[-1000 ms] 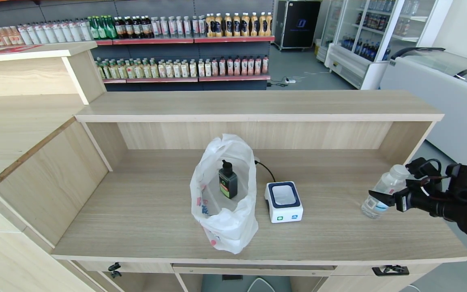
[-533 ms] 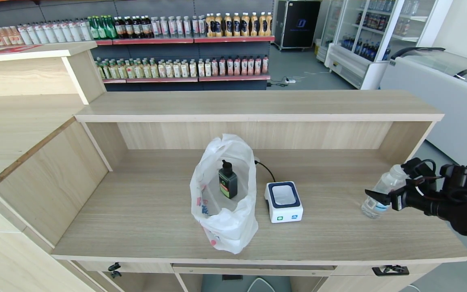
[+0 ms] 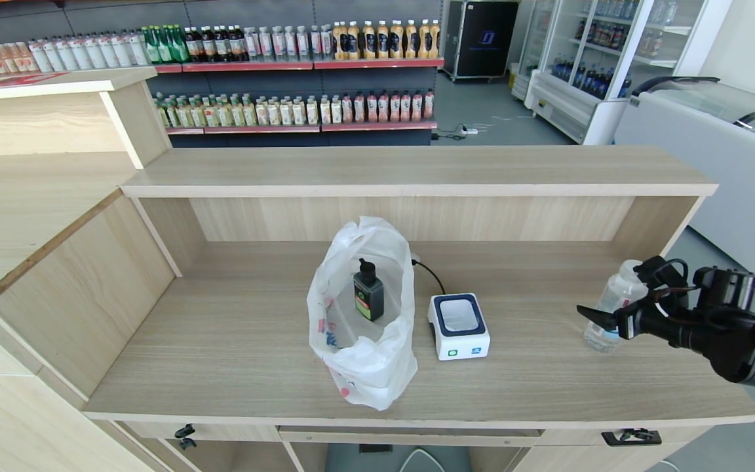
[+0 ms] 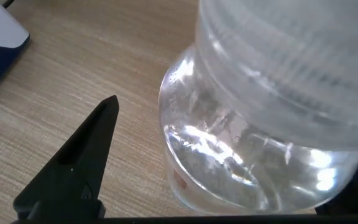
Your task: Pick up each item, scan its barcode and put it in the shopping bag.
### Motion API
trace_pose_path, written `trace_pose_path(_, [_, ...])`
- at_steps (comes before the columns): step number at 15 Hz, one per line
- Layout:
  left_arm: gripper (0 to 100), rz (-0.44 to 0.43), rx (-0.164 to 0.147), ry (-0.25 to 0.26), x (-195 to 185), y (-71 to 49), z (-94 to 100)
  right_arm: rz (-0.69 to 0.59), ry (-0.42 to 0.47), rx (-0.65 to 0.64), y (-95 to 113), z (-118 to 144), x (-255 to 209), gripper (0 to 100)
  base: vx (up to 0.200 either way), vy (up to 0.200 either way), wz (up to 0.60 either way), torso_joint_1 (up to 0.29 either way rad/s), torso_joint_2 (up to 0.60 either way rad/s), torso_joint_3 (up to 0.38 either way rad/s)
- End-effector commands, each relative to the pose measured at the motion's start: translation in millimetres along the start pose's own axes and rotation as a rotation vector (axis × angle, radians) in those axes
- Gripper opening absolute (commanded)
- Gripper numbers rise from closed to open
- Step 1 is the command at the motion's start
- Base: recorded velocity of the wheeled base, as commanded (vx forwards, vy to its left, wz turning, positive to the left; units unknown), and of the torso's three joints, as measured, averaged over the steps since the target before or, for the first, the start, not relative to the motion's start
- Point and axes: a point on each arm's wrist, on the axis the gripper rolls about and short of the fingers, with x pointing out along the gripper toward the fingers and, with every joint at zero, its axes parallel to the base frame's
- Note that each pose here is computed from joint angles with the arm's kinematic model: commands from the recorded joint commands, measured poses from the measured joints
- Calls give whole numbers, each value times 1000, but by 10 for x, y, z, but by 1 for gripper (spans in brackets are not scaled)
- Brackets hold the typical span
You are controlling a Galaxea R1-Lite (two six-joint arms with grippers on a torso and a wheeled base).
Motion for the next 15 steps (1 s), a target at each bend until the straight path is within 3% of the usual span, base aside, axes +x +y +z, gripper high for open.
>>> trace_pose_path(1, [100, 1, 0, 2, 1, 0, 0, 6, 4, 4, 19, -16, 14, 0, 0, 0, 0, 0, 0, 0])
trace_pose_path(10, [100, 1, 0, 2, 1, 0, 0, 18, -20, 46, 5, 75, -25, 0, 0, 0, 0, 0, 0, 0])
trace_pose_path(14, [100, 1, 0, 2, 1, 0, 0, 26, -62, 146, 70, 482, -232, 0, 0, 0, 0, 0, 0, 0])
trace_pose_path(15, [100, 1, 0, 2, 1, 0, 0, 92, -84, 255, 213, 886, -470, 0, 0, 0, 0, 0, 0, 0])
